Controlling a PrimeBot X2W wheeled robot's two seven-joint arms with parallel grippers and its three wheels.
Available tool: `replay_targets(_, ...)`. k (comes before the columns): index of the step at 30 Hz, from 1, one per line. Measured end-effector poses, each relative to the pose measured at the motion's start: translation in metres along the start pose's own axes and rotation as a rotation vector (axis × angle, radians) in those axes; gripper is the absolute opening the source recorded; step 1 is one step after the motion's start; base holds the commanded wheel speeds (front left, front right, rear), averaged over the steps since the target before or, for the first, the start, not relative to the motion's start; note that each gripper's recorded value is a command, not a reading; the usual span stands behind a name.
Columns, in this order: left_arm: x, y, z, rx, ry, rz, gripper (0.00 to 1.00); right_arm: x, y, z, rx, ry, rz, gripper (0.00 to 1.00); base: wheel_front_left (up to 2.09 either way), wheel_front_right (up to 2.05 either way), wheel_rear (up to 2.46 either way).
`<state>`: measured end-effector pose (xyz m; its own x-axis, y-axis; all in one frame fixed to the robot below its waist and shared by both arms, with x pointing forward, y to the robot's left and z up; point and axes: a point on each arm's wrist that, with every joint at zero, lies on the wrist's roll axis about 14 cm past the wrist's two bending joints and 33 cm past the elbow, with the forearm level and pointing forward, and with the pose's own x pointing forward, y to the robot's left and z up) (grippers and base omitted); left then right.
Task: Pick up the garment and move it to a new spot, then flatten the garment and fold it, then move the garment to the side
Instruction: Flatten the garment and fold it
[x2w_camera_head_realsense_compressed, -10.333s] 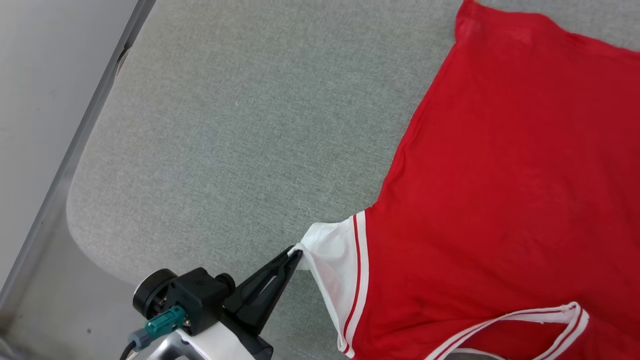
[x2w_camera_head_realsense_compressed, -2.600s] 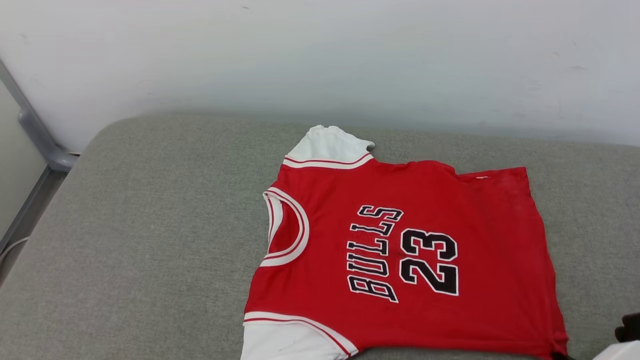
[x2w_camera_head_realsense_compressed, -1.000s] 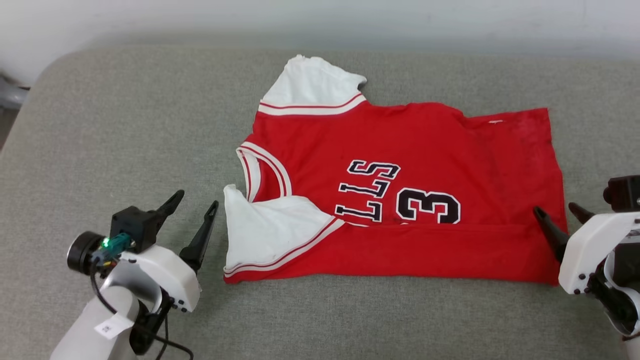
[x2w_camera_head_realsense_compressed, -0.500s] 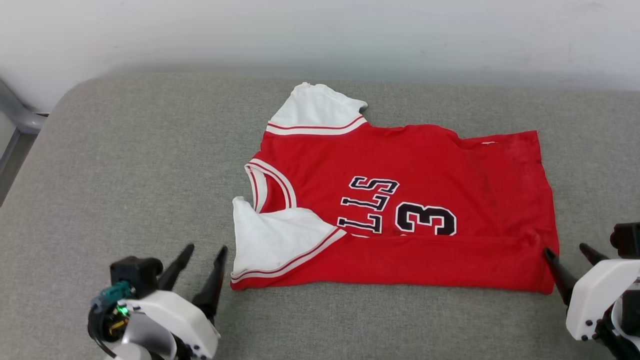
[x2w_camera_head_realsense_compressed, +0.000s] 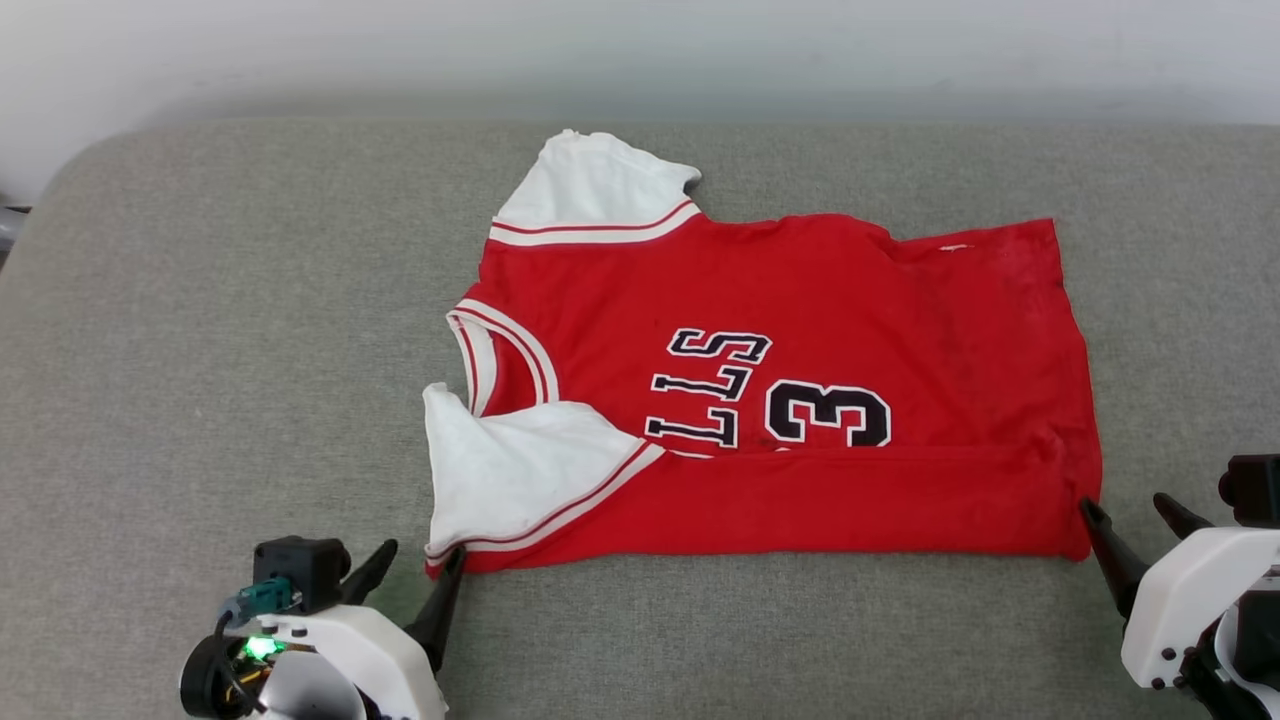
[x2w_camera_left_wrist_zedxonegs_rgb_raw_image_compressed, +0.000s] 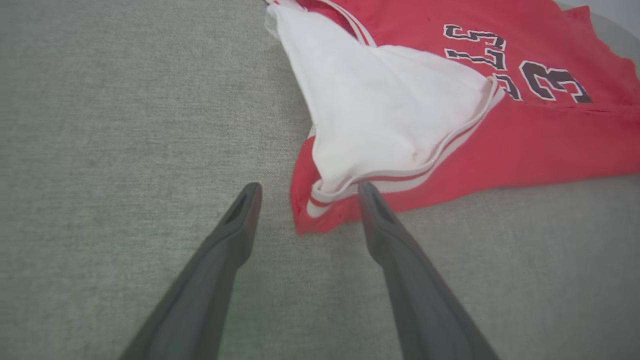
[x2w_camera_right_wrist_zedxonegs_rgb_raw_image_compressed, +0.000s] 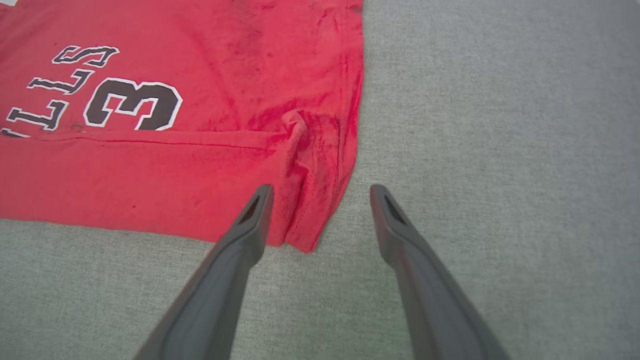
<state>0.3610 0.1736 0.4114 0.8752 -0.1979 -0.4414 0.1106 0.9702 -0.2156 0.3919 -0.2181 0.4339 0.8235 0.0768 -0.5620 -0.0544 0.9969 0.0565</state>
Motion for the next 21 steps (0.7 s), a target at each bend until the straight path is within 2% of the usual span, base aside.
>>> replay_targets(8,0.019,0.019,-0.022,0.04,0.115,0.067,1.0,0.006,-0.002,-0.013,0.017,0.04,-0.009,1.0,0.0,0.0,0.0)
replay_targets(13,0.026,0.021,-0.036,0.036,0.192,0.071,1.0,0.009,-0.003,-0.019,0.022,0.056,-0.013,1.0,0.0,0.0,0.0)
replay_targets(14,0.026,0.02,-0.038,0.038,0.205,0.069,0.57,0.009,-0.003,-0.019,0.022,0.058,-0.012,1.0,0.0,0.0,0.0)
replay_targets(15,0.026,0.02,-0.039,0.037,0.215,0.063,0.23,0.009,-0.003,-0.019,0.021,0.058,-0.012,1.0,0.0,0.0,0.0)
replay_targets(16,0.026,0.019,-0.039,0.037,0.219,0.059,0.0,0.009,-0.003,-0.018,0.018,0.056,-0.011,1.0,0.0,0.0,0.0)
replay_targets(21,0.022,0.011,-0.037,0.024,0.197,0.031,0.0,0.008,-0.005,-0.01,-0.02,0.039,-0.015,1.0,0.0,0.0,0.0)
